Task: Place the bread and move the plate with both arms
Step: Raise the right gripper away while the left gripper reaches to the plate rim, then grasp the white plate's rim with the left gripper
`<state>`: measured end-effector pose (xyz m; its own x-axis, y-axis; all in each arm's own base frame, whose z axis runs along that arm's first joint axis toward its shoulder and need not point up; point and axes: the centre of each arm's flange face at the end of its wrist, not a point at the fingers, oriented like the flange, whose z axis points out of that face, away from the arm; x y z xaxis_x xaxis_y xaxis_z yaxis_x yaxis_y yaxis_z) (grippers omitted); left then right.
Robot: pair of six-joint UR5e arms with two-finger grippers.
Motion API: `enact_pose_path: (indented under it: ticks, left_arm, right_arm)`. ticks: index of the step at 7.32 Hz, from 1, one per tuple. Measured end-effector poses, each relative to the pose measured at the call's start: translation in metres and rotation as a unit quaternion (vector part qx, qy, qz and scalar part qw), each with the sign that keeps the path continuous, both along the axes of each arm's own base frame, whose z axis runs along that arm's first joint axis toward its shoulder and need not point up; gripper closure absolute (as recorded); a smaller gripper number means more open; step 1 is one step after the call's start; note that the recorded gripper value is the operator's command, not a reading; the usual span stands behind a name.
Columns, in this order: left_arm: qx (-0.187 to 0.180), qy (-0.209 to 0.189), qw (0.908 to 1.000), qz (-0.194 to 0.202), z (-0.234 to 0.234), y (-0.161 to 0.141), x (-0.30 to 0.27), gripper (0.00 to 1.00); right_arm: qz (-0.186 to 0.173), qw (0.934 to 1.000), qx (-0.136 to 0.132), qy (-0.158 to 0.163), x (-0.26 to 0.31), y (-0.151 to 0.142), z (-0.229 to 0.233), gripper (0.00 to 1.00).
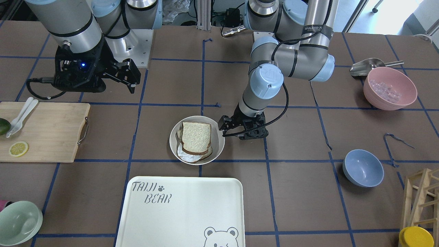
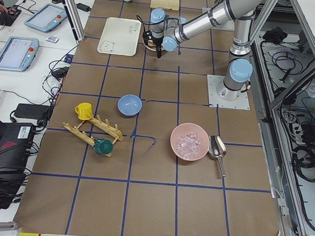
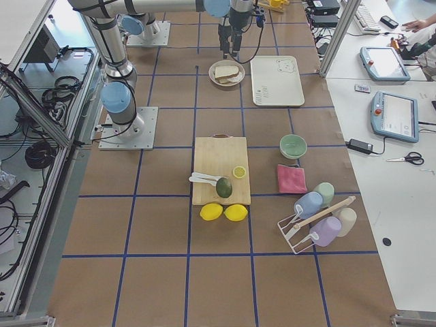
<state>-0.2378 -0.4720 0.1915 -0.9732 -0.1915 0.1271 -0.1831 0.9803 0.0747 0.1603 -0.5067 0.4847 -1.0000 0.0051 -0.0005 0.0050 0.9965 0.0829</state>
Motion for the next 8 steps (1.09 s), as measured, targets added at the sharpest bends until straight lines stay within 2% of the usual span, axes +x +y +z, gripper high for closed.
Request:
enact_pose_path:
  ticks: [1, 3, 4, 5, 6, 8]
  left_arm:
    - [0.003, -0.002, 1.0000, -0.006, -0.0059, 0.0030, -0.0081, 0.35]
    - [0.004, -0.002, 0.9999, -0.012, -0.0101, 0.0057, -0.0158, 0.65]
    - [0.002, -0.001, 0.9999, -0.012, -0.0101, 0.0056, -0.0169, 0.75]
    - [0.000, 0.000, 0.9999, -0.012, -0.0098, 0.0052, -0.0173, 0.95]
    - [-0.001, 0.000, 0.9999, -0.011, -0.0094, 0.0047, -0.0177, 1.00]
    - [-0.005, 0.000, 0.9999, -0.013, -0.0070, 0.0029, -0.0181, 1.00]
  right_arm:
    - [0.001, 1.0000, -0.002, 0.000, -0.0002, 0.0003, 0.0016, 0.00]
    - [0.001, 1.0000, -0.008, -0.002, -0.0001, 0.0004, 0.0049, 0.00]
    - [-0.002, 1.0000, -0.009, -0.001, -0.0008, 0.0009, 0.0063, 0.00]
    - [-0.003, 0.9999, -0.010, -0.001, -0.0013, 0.0019, 0.0079, 0.00]
    - [-0.004, 0.9999, -0.010, -0.001, -0.0017, 0.0028, 0.0089, 0.00]
    - [-0.004, 0.9999, -0.012, 0.001, -0.0024, 0.0030, 0.0088, 0.00]
